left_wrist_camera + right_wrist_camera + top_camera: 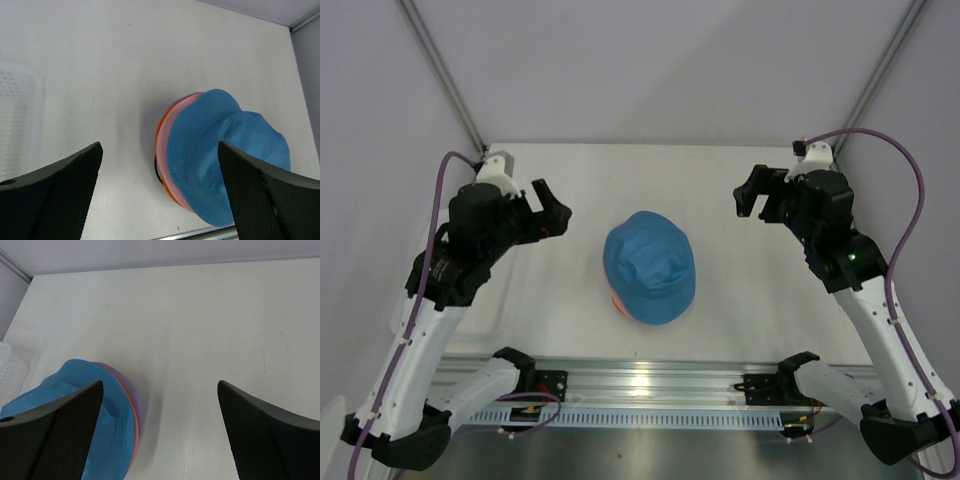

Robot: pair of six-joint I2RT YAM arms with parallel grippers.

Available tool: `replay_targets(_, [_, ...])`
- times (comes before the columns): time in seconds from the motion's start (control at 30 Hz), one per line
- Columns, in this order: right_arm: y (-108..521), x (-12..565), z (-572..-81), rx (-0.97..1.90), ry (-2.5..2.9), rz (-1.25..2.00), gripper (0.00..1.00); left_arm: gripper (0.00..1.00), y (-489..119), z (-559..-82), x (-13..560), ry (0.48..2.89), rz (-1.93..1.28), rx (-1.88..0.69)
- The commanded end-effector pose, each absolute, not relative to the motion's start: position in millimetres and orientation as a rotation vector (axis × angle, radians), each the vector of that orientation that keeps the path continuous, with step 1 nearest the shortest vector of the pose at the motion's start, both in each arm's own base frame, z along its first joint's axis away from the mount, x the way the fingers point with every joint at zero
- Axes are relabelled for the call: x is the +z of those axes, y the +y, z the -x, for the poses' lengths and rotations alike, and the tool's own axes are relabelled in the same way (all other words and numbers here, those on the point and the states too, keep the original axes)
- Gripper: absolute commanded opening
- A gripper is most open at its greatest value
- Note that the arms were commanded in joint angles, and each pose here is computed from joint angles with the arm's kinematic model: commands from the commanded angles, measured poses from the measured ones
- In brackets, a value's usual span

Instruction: Stack the hats

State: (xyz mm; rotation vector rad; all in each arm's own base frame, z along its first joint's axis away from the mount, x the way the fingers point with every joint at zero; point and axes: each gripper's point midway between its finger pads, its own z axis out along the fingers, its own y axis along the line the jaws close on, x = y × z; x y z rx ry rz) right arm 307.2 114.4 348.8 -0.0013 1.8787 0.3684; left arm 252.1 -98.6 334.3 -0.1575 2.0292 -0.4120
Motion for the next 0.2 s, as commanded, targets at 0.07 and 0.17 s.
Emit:
replay_targets(0.07, [105.9,356.4,-302.5,0.348,1.845,-0.021,1.00,0.99,-103.2,-245.0,356.0,1.959,0.111,-0.496])
replay_targets(0.17, [107.8,355.6,-302.5,0.360,1.848,-0.018,0.99,0.99,-105.5,-245.9,354.2,1.971,0.094,-0.500])
